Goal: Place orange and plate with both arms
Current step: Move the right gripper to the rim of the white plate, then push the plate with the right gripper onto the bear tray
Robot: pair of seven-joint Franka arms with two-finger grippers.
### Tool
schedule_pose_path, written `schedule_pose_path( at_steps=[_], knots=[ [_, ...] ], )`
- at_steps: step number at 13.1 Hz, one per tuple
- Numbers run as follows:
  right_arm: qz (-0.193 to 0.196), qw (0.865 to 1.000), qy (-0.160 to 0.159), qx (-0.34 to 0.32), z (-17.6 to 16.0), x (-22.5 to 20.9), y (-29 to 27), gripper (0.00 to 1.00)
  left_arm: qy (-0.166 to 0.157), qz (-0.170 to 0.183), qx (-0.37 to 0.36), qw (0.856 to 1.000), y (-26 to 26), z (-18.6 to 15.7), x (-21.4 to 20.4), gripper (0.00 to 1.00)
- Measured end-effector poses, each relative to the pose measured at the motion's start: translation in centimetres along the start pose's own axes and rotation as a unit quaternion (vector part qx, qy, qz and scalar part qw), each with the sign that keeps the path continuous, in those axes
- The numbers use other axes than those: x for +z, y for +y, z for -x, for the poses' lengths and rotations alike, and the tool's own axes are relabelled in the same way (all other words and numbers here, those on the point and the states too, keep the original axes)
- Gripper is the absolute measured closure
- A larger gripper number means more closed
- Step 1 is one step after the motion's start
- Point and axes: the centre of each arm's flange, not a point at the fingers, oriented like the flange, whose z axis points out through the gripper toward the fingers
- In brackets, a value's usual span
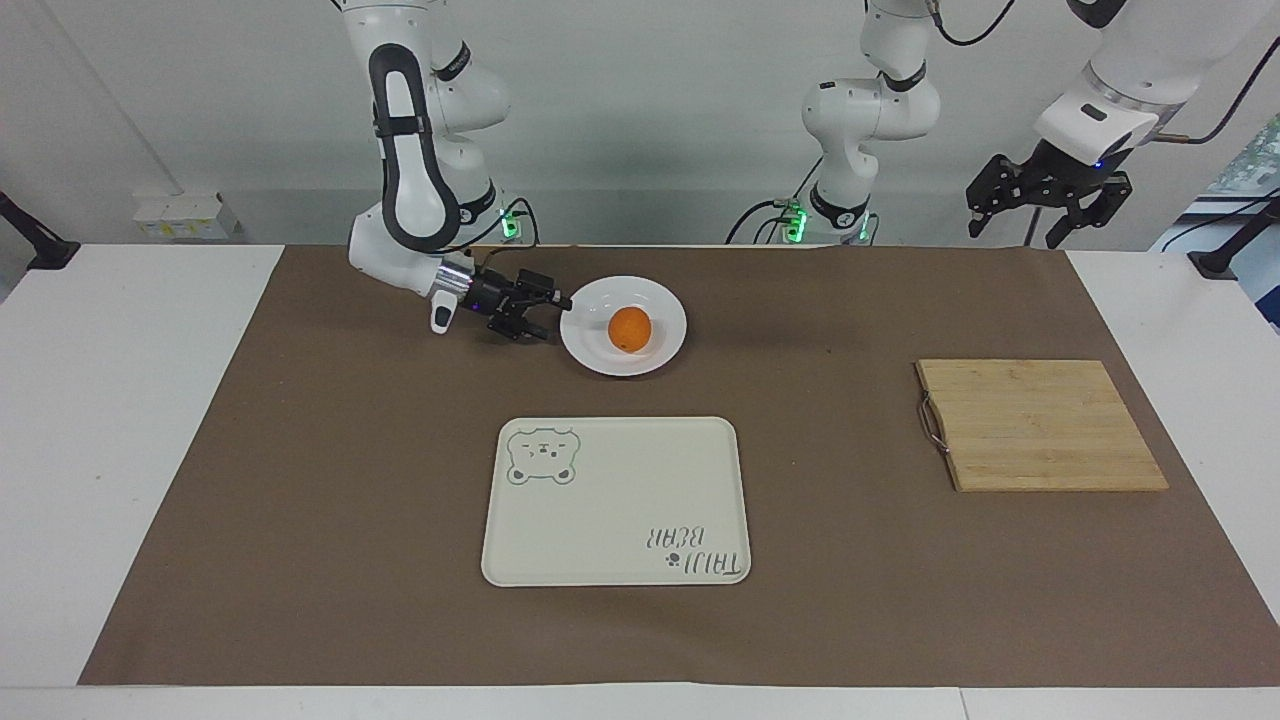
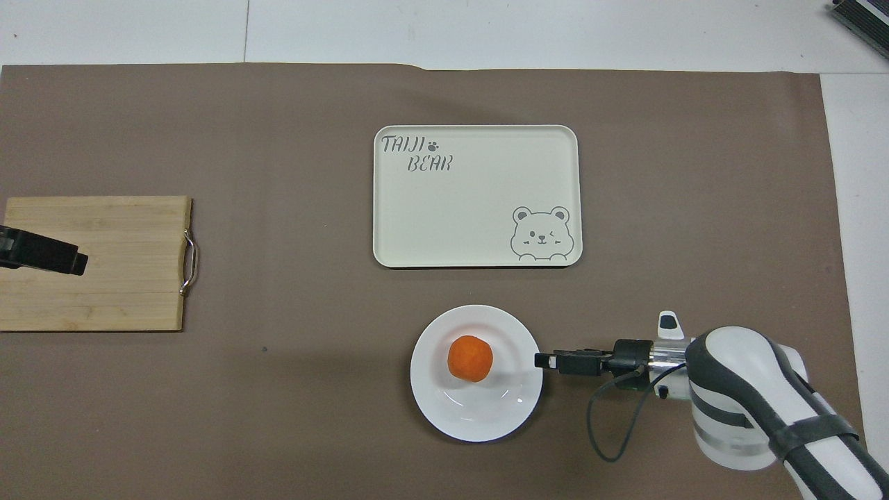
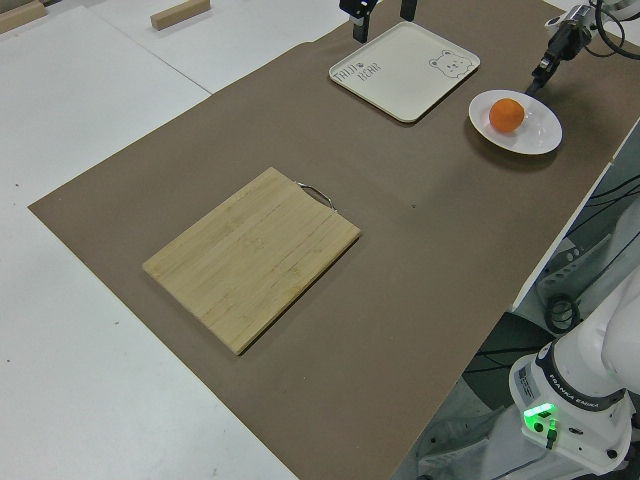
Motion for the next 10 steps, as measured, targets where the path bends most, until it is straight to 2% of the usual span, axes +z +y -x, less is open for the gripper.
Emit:
schedule_pose_path(
  at_steps=[10],
  knots=[
    [0.009,1.0,-0.007,0.001,1.3,2.9,-0.9,0.0,0.0,0.0,0.0,1.0,0.0,0.0,0.0,0.0]
  ],
)
